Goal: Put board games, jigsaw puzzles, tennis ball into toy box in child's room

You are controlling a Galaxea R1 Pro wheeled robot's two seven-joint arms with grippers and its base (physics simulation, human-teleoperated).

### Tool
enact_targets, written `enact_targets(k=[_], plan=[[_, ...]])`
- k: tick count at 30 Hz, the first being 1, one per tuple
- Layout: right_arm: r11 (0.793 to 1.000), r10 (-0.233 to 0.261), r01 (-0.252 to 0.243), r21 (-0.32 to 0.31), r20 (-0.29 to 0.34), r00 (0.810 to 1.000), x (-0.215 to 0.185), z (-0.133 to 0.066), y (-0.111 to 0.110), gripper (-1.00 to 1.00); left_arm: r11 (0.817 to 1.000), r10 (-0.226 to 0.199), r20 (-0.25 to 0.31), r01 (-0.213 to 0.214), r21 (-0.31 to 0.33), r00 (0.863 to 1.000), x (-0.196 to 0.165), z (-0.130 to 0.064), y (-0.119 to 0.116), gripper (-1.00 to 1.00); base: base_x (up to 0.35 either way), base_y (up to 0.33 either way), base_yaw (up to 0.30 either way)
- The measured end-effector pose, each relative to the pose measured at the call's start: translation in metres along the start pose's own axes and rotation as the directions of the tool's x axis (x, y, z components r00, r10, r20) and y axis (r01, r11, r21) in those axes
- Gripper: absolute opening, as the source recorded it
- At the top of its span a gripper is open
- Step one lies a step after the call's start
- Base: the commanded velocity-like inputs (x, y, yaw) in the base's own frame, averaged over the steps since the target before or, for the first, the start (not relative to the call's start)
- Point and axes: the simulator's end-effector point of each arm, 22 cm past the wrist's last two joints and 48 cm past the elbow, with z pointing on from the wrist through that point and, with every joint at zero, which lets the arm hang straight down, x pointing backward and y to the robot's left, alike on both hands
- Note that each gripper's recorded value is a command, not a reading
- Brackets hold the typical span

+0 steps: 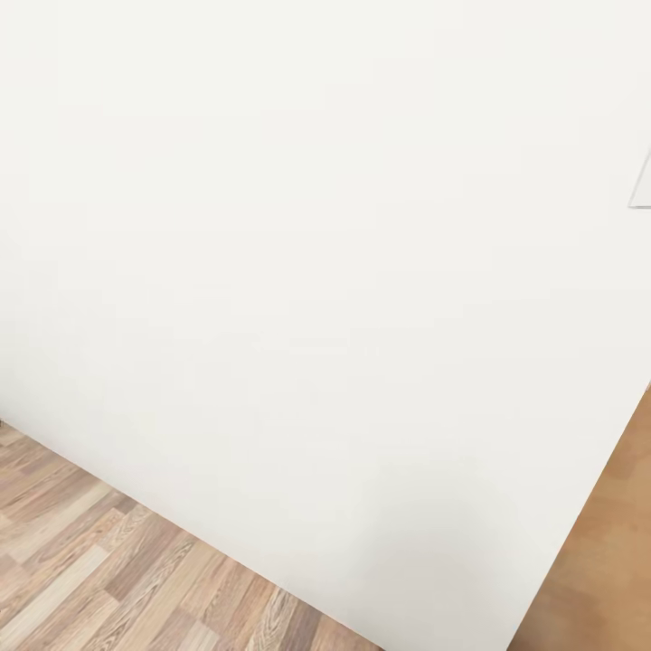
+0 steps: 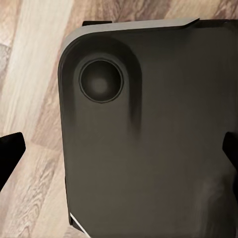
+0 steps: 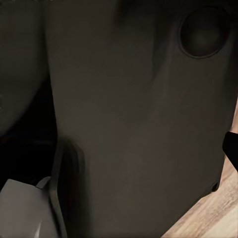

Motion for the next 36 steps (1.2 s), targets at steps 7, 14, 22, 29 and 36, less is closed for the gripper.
enact_targets(k=[7,14,22,29,36], plan=[[1.000,0.002,-0.002,-0.003,-0.003,1.000,0.0009,0.0000,0.0026,1.00,1.000,-0.002,-0.002,0.002,0.000,1.000,0.0008,0.0000,0.0001,1.00,0.000,0.000,0.213],[1.000,0.003,-0.003,-0.007,-0.005,1.000,0.0019,0.0000,0.0053,1.00,1.000,0.000,-0.005,0.000,0.000,1.000,0.0018,-0.0001,0.0000,1.00,0.000,0.000,0.270],[1.000,0.001,-0.002,-0.011,-0.008,1.000,0.0031,0.0000,0.0089,1.00,1.000,-0.008,-0.008,0.008,-0.001,1.000,0.0030,-0.0001,0.0002,1.00,0.000,0.000,0.276],[1.000,0.002,-0.002,-0.012,-0.011,1.000,0.0042,0.0000,0.0095,1.00,1.000,-0.015,-0.010,0.015,0.005,1.000,0.0041,-0.0001,-0.0045,1.00,0.000,0.000,0.277],[1.000,0.002,-0.002,-0.012,-0.013,1.000,0.0052,-0.0001,0.0096,1.00,1.000,-0.016,-0.015,0.016,0.002,1.000,0.0055,-0.0002,-0.0023,1.00,0.000,0.000,0.278]])
